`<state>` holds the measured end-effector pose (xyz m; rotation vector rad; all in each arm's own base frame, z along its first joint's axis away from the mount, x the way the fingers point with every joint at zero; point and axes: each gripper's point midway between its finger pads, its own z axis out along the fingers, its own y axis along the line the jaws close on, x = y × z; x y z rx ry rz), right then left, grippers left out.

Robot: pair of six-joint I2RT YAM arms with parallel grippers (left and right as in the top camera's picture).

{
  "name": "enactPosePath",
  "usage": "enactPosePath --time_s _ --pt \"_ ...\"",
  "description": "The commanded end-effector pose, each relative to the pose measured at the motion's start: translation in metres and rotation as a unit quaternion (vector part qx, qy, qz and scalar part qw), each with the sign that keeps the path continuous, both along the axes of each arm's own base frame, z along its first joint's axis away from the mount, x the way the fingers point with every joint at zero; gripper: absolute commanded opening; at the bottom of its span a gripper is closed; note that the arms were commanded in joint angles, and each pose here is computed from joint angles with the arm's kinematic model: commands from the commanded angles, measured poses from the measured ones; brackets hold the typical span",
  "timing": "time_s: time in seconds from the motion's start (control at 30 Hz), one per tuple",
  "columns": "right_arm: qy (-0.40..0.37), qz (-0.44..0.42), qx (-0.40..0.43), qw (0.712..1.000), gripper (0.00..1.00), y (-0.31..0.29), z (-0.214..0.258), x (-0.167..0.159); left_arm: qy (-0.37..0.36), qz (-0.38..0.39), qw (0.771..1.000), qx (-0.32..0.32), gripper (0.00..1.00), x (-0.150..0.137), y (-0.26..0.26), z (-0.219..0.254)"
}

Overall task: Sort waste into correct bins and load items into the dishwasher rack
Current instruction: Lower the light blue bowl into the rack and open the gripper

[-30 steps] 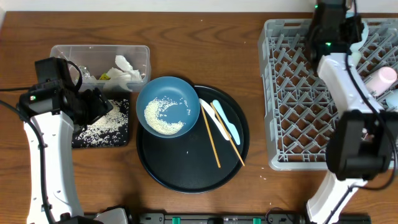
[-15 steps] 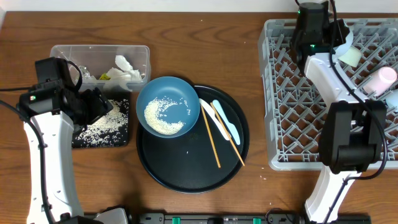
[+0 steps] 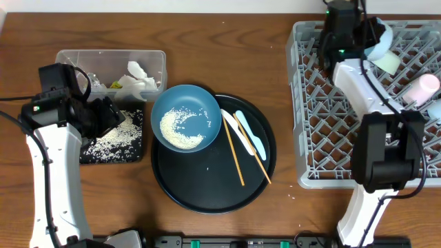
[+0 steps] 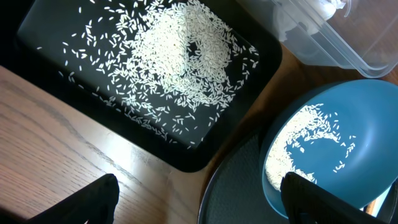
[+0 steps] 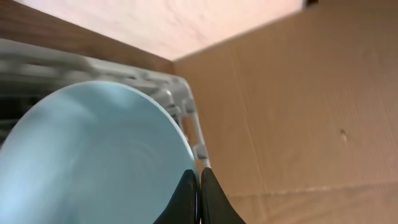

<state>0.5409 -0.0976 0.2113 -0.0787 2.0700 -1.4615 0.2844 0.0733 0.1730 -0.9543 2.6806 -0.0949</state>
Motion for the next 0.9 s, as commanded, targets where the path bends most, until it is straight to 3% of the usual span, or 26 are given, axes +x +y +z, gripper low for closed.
enactPosePath --time_s 0.0,0.3,0.67,0.87 --pt "0.027 0.053 0.005 0.998 0.01 0.031 -0.012 0.012 0.007 0.006 1.000 -0.005 0.84 -0.002 0.000 -0.005" --pt "0.102 0.139 0.030 0.985 0.01 0.075 -0.043 0.015 0.007 0.006 1.000 -0.005 0.84 -0.002 0.000 -0.005" --pt "0.029 0.059 -0.014 0.998 0.01 0.051 -0.007 0.011 0.007 0.006 1.000 -0.005 0.84 -0.002 0.000 -0.005" --pt "0.053 0.068 -0.062 0.994 0.01 0.049 0.010 0.016 0.007 0.006 1.000 -0.005 0.84 -0.002 0.000 -0.005"
